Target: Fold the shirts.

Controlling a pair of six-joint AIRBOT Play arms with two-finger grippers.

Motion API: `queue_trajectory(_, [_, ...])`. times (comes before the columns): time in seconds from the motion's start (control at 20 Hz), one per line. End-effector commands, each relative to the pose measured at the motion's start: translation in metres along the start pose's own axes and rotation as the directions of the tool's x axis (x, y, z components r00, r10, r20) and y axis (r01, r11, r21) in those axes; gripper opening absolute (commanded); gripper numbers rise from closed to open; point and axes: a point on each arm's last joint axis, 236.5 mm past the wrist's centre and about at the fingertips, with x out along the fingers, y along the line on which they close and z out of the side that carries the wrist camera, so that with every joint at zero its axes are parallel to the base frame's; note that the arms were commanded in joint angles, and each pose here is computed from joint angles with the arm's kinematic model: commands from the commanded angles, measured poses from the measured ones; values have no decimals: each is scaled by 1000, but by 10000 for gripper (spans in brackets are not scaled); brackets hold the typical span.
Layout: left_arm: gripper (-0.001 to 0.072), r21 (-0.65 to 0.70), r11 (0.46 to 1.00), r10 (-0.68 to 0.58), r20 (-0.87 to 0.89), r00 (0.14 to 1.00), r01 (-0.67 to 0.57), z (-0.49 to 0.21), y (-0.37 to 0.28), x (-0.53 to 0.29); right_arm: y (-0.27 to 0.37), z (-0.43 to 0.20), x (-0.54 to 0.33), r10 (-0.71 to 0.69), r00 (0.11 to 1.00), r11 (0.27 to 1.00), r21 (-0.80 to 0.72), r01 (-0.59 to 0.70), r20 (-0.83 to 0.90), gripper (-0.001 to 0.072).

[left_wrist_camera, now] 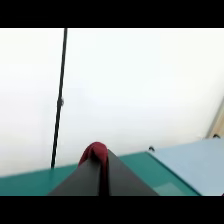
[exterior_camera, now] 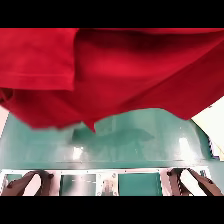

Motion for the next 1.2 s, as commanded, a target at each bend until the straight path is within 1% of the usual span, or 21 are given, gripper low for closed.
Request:
queue_trajectory(0.0, [25,-112,992,36,-232,972,-64,-60,56,32,-38,-47,50,27,985,993,118,-7,-171,19])
queue_trajectory(0.1, [25,-228,971,-25,-394,919,-72,-117,93,68,-71,-101,97,42,952,983,182,14,-302,19])
queue_trajectory(0.2, [25,-294,948,-57,-536,843,-123,-188,129,114,-106,-157,146,41,924,971,234,54,-381,19])
queue_trajectory(0.25, [24,-299,939,-49,-611,790,-173,-232,148,136,-126,-184,168,28,910,961,263,90,-413,19])
queue_trajectory(0.35, [25,-250,913,21,-759,650,-322,-333,193,168,-171,-244,212,-3,868,935,307,179,-496,19])
queue_trajectory(0.4, [24,-212,889,68,-815,576,-405,-380,219,176,-193,-272,230,-13,841,918,327,224,-540,19])
queue_trajectory(0.45, [24,-193,855,100,-849,519,-481,-418,242,179,-212,-297,246,-13,817,904,343,256,-576,19])
queue_trajectory(0.5, [24,-196,822,110,-867,486,-535,-446,258,181,-230,-322,262,-5,793,892,356,279,-609,19])
queue_trajectory(0.55, [24,-207,794,115,-873,475,-571,-465,271,184,-244,-343,276,8,772,884,366,292,-636,19])
queue_trajectory(0.6, [24,-220,772,128,-866,484,-596,-476,282,190,-254,-357,290,21,760,872,384,304,-650,19])
queue_trajectory(0.65, [24,-230,762,149,-848,509,-606,-479,291,198,-263,-366,303,32,755,862,400,311,-655,19])
queue_trajectory(0.7, [24,-246,755,181,-813,553,-608,-472,299,208,-269,-368,319,44,761,859,413,302,-648,19])
queue_trajectory(0.8, [24,-279,761,239,-718,654,-585,-445,311,232,-272,-357,348,81,793,856,450,254,-603,19])
queue_trajectory(0.85, [24,-286,767,261,-680,685,-575,-433,315,239,-271,-345,362,95,815,857,463,226,-572,19])
queue_trajectory(1.05, [24,-287,773,302,-616,727,-565,-418,325,249,-260,-302,397,118,866,892,436,122,-485,19])
queue_trajectory(1.15, [23,-281,787,322,-572,754,-549,-403,329,256,-254,-286,407,126,884,904,420,85,-450,20])
